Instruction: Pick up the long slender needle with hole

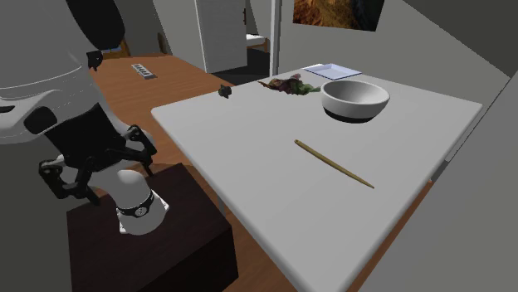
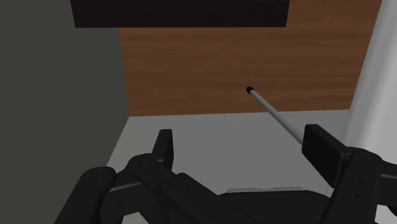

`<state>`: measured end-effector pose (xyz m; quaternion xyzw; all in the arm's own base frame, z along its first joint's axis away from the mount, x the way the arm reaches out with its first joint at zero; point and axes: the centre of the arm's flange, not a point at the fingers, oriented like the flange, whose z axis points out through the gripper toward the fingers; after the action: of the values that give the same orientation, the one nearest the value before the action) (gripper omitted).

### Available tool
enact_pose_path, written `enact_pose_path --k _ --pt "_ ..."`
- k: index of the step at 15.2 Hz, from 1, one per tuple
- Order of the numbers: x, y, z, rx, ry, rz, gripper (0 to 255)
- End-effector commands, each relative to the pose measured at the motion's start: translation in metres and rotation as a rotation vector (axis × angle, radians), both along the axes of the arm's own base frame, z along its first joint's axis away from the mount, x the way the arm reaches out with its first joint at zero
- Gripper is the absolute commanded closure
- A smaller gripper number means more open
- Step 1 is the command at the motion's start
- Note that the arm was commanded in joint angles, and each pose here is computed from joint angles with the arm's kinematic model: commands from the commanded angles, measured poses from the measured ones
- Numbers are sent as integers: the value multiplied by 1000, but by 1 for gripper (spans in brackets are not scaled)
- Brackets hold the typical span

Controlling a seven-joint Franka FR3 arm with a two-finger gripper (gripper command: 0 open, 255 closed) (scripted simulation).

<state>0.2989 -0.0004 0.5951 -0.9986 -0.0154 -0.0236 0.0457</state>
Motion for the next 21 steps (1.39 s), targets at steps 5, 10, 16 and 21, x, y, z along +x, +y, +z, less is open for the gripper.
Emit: enact_pose_path --k 5,10,16,21 --pt "18 50 0 -1 2 -8 0" --pt "42 112 -1 -3 5 -18 0" --pt "71 186 -1 -5 8 -29 0" --pt "95 248 -2 -7 11 -39 0"
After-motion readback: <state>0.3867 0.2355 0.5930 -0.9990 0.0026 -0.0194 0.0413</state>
